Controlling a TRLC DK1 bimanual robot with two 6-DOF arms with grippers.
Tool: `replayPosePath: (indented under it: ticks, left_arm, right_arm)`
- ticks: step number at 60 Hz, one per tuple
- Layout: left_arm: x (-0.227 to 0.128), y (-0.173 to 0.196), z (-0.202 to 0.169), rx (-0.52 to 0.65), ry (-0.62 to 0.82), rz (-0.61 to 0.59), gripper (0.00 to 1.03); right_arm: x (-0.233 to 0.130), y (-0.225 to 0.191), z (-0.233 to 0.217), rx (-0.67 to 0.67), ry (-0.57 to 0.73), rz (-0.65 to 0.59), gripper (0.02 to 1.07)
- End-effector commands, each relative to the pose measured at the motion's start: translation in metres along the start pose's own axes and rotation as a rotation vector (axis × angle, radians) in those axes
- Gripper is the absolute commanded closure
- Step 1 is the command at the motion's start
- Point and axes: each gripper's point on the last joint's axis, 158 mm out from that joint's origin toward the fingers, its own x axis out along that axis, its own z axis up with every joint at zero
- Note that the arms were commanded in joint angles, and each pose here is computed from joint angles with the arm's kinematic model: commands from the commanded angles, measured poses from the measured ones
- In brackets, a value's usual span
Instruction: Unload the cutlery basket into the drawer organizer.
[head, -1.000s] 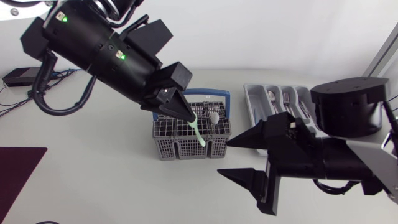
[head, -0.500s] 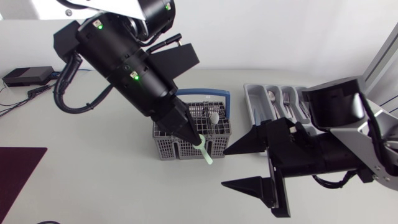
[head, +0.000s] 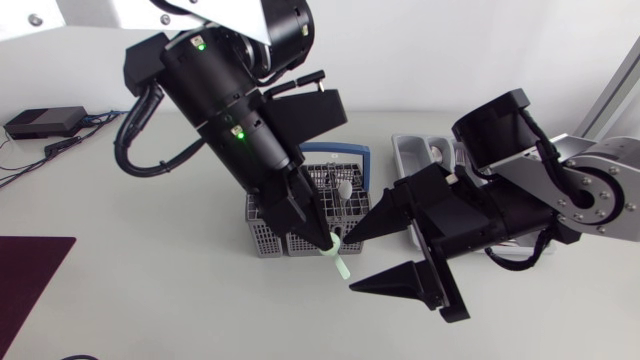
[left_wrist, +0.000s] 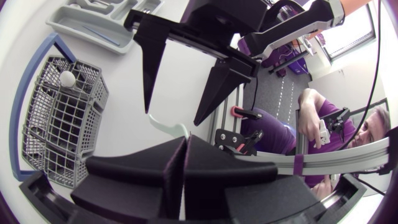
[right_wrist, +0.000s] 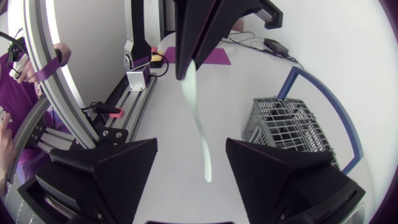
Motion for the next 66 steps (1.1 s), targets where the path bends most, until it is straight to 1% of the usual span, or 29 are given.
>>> replayPosePath:
  ticks: [1,10,13,20,25,29,34,36,41,44,46,59,63,64,65,66]
  left_arm:
    - [0.000,-0.006,0.007,0.039,0.001,-0.022,0.92]
    - [0.002,-0.008,0.011,0.050,0.004,-0.024,0.92]
    - [0.003,-0.008,0.012,0.051,0.005,-0.027,0.92]
    - [0.006,-0.007,0.012,0.047,0.013,-0.032,0.92]
    - [0.007,-0.006,0.012,0.045,0.015,-0.033,0.92]
    - [0.007,-0.005,0.013,0.040,0.015,-0.033,0.92]
    - [0.008,-0.005,0.012,0.040,0.017,-0.034,0.92]
    - [0.009,-0.005,0.013,0.037,0.019,-0.037,0.92]
    - [0.009,-0.005,0.014,0.037,0.019,-0.037,0.92]
    - [0.010,-0.007,0.014,0.041,0.020,-0.039,0.92]
    - [0.011,-0.009,0.015,0.043,0.021,-0.041,0.92]
    - [0.008,-0.008,0.021,0.034,0.007,-0.033,0.92]
    - [0.005,-0.005,0.025,0.029,-0.006,-0.025,0.88]
    - [0.003,-0.002,0.028,0.022,-0.013,-0.020,0.84]
    - [0.002,-0.001,0.028,0.017,-0.015,-0.018,0.83]
    - [-0.001,0.002,0.032,0.002,-0.028,-0.012,0.73]
  right_arm:
    - [0.001,0.003,0.005,-0.064,-0.005,0.024,0.43]
    - [0.002,0.002,0.007,-0.104,-0.006,0.026,0.63]
    - [0.002,0.001,0.008,-0.113,-0.006,0.028,0.65]
    - [0.003,0.000,0.007,-0.124,-0.002,0.036,0.66]
    - [0.003,0.001,0.007,-0.132,0.001,0.040,0.72]
    - [0.003,0.002,0.008,-0.137,0.003,0.044,0.79]
    - [0.003,0.003,0.007,-0.141,0.006,0.049,0.82]
    - [0.003,0.004,0.005,-0.143,0.011,0.054,0.88]
    - [0.002,0.006,0.004,-0.145,0.014,0.059,0.97]
    - [0.002,0.008,0.002,-0.147,0.018,0.064,0.98]
    - [0.002,0.009,0.001,-0.148,0.019,0.069,1.01]
    - [0.002,0.013,-0.001,-0.137,0.023,0.076,1.01]
    - [0.002,0.014,-0.002,-0.132,0.026,0.078,1.01]
    - [0.002,0.014,-0.002,-0.128,0.028,0.080,1.01]
    - [0.002,0.015,-0.003,-0.126,0.029,0.082,1.01]
    - [0.002,0.015,-0.003,-0.124,0.030,0.082,1.01]
